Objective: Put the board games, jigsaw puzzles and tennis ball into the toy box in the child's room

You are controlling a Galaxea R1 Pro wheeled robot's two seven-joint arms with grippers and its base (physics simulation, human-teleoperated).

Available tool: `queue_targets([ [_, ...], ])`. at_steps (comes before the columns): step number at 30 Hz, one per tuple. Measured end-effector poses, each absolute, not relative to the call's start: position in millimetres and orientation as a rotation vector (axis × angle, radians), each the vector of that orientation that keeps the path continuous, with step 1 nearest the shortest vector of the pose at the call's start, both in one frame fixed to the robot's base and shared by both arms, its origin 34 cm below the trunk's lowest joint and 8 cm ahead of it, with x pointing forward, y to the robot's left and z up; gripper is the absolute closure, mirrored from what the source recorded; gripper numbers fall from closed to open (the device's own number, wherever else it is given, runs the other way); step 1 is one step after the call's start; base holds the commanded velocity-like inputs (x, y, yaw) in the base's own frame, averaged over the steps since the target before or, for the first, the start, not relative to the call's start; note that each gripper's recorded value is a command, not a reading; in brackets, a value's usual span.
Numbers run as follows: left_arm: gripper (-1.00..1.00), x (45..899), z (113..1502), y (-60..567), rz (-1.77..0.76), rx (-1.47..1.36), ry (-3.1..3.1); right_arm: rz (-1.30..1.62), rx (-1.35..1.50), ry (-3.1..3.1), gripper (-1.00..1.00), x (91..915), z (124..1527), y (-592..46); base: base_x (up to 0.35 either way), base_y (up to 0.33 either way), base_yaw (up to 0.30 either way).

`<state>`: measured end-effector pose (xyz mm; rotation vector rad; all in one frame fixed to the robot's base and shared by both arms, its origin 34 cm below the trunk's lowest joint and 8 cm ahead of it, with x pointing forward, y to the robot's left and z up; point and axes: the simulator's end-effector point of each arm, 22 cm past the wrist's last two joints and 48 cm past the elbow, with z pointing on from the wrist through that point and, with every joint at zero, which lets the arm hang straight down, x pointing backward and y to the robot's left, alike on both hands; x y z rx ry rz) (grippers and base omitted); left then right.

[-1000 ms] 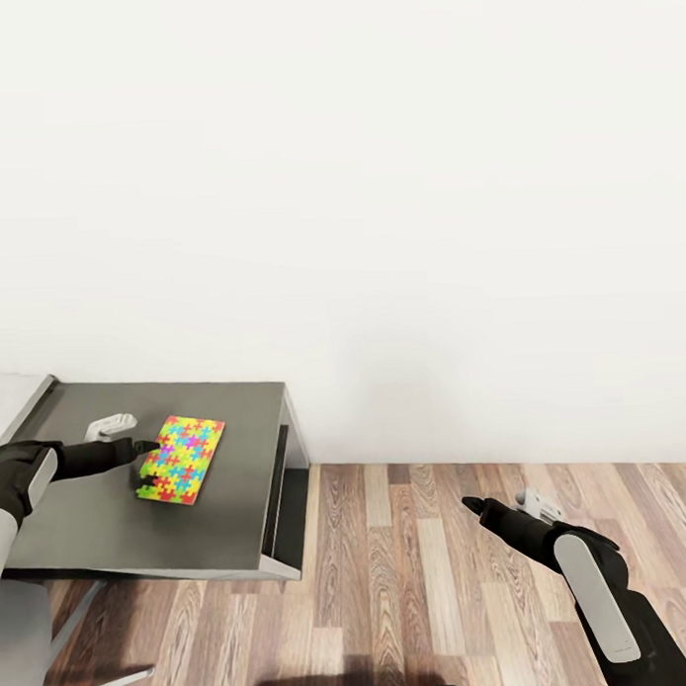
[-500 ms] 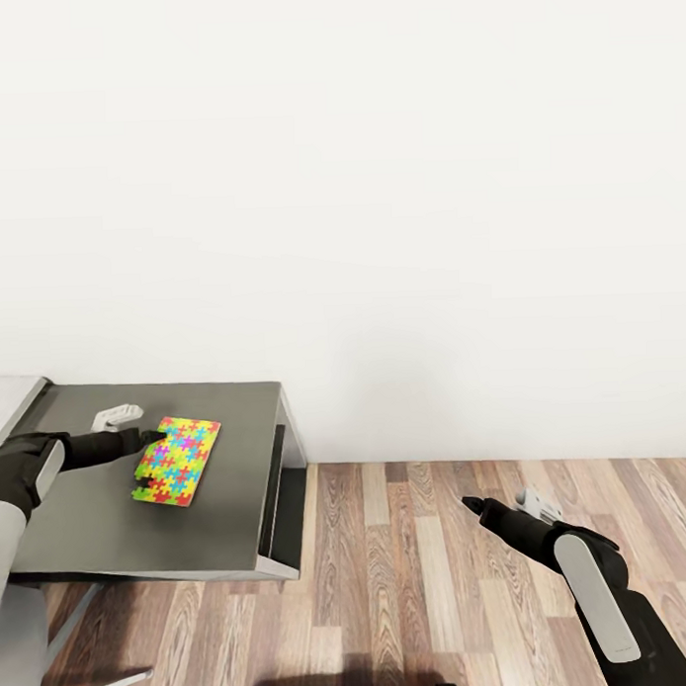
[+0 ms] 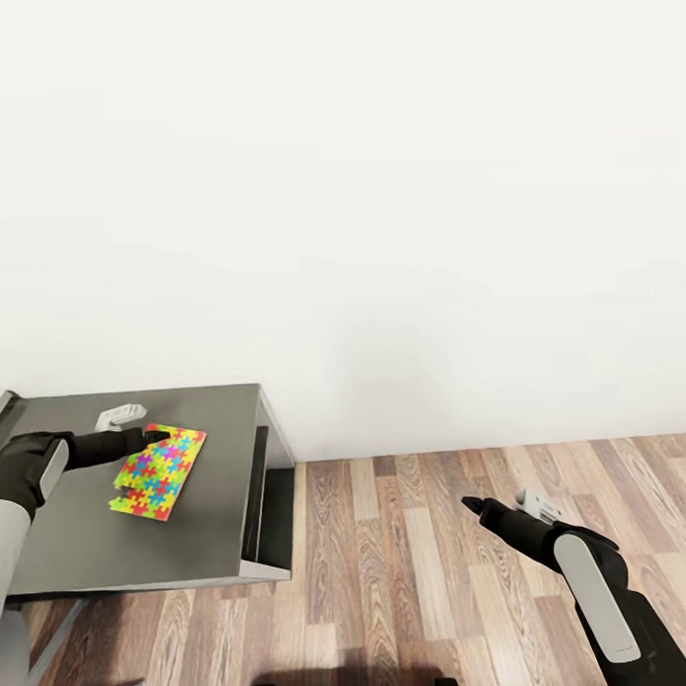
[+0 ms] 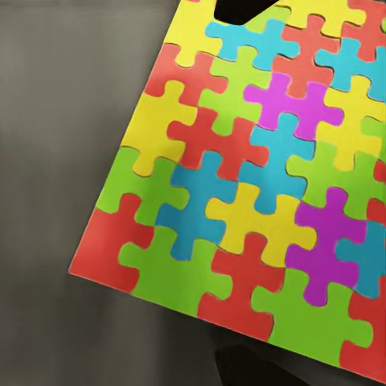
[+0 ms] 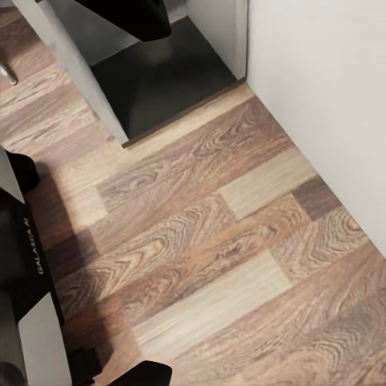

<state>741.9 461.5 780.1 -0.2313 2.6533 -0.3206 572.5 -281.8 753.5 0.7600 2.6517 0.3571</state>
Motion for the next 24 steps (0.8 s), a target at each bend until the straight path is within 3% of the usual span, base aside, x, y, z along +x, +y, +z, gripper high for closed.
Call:
queue_targets([
  [24, -1.0, 738, 774, 465, -0.301, -0.237, 2.671, 0.379, 0.703, 2.68, -1.0, 570, 749, -262, 0.0, 0.0, -0.001],
])
